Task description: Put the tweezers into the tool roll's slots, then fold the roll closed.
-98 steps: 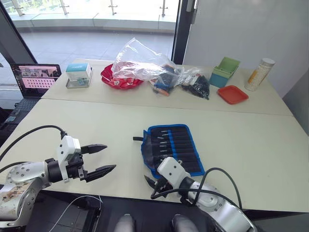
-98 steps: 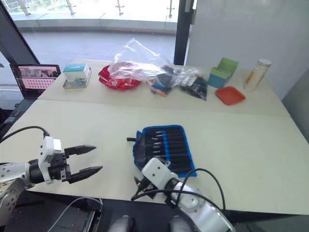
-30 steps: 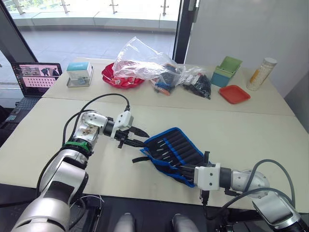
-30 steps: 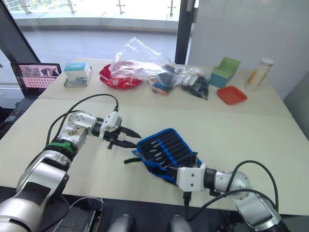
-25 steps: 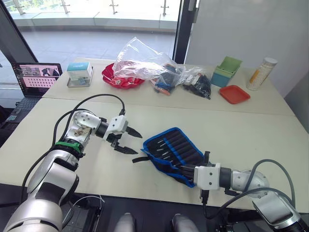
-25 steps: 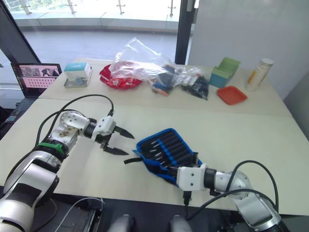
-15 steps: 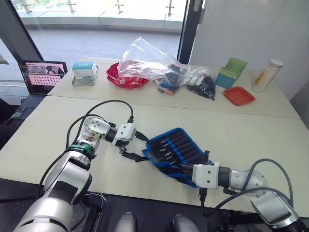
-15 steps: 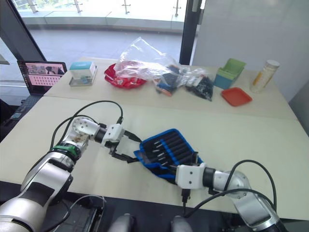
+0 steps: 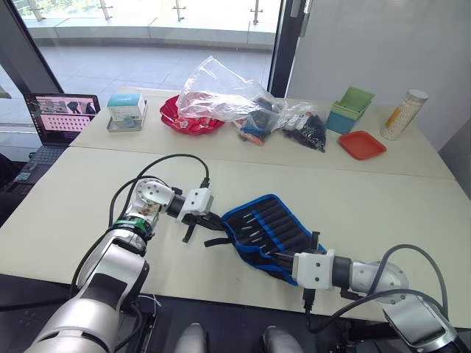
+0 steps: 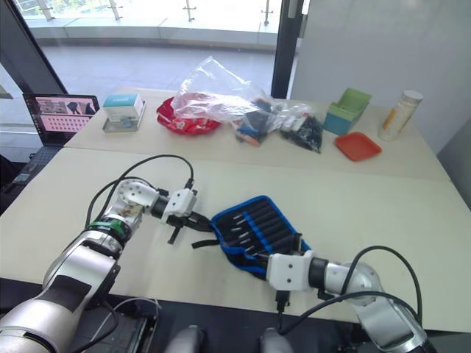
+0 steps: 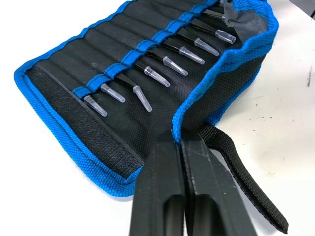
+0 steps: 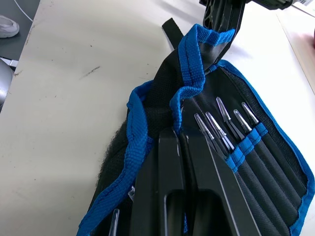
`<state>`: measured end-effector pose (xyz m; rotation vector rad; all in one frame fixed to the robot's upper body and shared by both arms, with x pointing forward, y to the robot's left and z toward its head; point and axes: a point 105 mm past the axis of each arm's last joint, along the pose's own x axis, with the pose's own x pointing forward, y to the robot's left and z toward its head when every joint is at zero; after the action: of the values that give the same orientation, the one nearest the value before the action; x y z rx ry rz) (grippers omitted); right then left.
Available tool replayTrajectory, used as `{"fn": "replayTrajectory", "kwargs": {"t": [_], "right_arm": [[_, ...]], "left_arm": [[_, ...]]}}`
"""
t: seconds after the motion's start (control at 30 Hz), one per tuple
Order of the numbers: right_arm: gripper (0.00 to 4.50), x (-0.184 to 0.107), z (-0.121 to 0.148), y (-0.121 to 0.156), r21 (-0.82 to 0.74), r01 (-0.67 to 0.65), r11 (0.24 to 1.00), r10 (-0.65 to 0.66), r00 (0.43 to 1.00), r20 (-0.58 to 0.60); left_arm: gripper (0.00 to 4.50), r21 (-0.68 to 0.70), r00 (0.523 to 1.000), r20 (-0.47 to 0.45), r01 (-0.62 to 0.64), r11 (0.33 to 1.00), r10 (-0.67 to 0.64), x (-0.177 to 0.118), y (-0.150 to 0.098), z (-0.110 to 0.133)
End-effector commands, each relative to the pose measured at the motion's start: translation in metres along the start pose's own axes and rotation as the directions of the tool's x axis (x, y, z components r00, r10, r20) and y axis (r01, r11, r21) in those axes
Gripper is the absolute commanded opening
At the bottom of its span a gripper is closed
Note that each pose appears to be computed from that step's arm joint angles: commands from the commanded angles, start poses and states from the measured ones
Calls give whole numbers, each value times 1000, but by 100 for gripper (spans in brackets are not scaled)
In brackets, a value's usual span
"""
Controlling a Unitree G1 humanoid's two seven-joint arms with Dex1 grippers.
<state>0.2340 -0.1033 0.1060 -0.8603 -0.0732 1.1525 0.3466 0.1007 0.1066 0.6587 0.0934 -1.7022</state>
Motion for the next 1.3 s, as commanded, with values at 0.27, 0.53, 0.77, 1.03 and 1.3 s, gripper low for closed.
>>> {"fn": "replayTrajectory", "kwargs": {"t": [0.27, 0.53, 0.77, 1.03, 1.3], "right_arm": [[0, 0, -28, -18, -371, -15, 929, -46, 987, -153], [0, 6, -39, -46, -634, -14, 773, -65, 993, -100], [0, 12, -32, -62, -726, 35, 687, -45, 999, 6], [0, 10, -28, -73, -576, 74, 814, -75, 997, 23], [0, 5, -23, -58, -144, -39, 989, 33, 998, -45]], "left_arm": [[3, 74, 998, -36, 50, 996, -47, -17, -17, 4], [3, -57, 989, 65, 134, 989, -130, -26, -75, 29], [3, -179, 997, 80, 36, 983, -21, -14, -97, 34], [3, -302, 983, -9, -179, 936, 185, -16, -67, 11], [3, -341, 968, -35, -246, 907, 249, -22, -45, 2]]}}
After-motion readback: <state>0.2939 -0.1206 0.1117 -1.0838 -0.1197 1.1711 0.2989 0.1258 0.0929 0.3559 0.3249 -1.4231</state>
